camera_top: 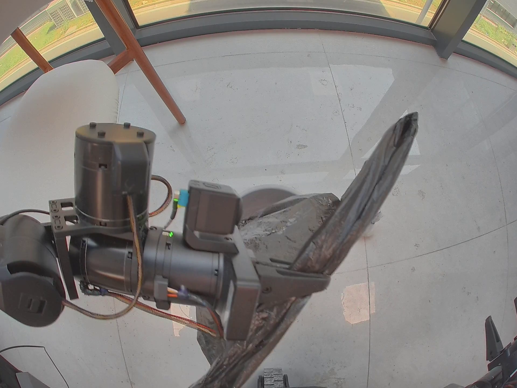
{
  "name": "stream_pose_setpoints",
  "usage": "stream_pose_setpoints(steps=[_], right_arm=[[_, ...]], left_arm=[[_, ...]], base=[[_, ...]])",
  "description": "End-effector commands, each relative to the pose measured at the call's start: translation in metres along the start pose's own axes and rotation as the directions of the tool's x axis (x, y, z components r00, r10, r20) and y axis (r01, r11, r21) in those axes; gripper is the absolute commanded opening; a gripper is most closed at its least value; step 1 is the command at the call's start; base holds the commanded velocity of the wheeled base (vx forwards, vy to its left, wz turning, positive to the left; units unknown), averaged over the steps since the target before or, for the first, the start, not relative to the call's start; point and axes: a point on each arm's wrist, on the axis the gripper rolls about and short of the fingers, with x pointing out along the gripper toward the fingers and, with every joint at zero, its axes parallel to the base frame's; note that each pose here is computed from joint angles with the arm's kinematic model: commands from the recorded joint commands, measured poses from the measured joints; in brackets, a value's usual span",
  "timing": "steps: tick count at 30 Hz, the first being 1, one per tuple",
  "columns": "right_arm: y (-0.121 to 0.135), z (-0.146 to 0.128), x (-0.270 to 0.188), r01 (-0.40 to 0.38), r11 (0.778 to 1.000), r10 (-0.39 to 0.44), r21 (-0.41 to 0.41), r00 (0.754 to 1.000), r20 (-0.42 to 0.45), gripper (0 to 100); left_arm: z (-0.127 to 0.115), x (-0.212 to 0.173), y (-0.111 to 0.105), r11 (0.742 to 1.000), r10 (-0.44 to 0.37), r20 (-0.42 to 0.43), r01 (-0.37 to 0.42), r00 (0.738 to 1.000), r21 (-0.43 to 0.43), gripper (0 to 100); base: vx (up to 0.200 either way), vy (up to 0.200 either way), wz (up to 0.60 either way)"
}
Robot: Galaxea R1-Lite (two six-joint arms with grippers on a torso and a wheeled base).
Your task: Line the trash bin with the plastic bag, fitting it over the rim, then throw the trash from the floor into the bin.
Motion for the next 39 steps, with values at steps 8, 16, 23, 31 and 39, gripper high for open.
stream_pose_setpoints(steps=[8, 16, 23, 31, 39], right_arm=[[0.0, -0.005, 0.0, 0.0, 1.0, 0.0, 0.0, 1.0, -0.001, 100], [0.0, -0.005, 0.0, 0.0, 1.0, 0.0, 0.0, 1.0, -0.001, 100], [0.0, -0.005, 0.0, -0.002, 1.0, 0.002, -0.002, 1.0, -0.001, 100], [0.0, -0.006, 0.0, -0.013, 1.0, 0.013, -0.011, 1.0, -0.005, 100], [0.0, -0.005, 0.0, -0.01, 1.0, 0.01, -0.003, 1.0, 0.0, 100]], left_arm=[[-0.023, 0.036, -0.003, 0.999, -0.048, -0.05, 0.048, 0.998, 0.004, 0], [-0.005, 0.027, 0.033, 0.998, 0.038, 0.076, -0.041, 0.996, 0.037, 0], [0.014, 0.002, 0.053, 0.99, 0.126, 0.157, -0.135, 0.98, 0.05, 0], [-0.005, 0.005, 0.032, 0.951, 0.286, 0.011, -0.285, 0.958, 0.117, 0], [-0.014, 0.009, 0.032, 0.925, 0.354, -0.048, -0.343, 0.934, 0.162, 0]], base=[[0.0, 0.0, 0.0], [0.0, 0.0, 0.0], [0.0, 0.0, 0.0], [0.0, 0.0, 0.0], [0.0, 0.0, 0.0]])
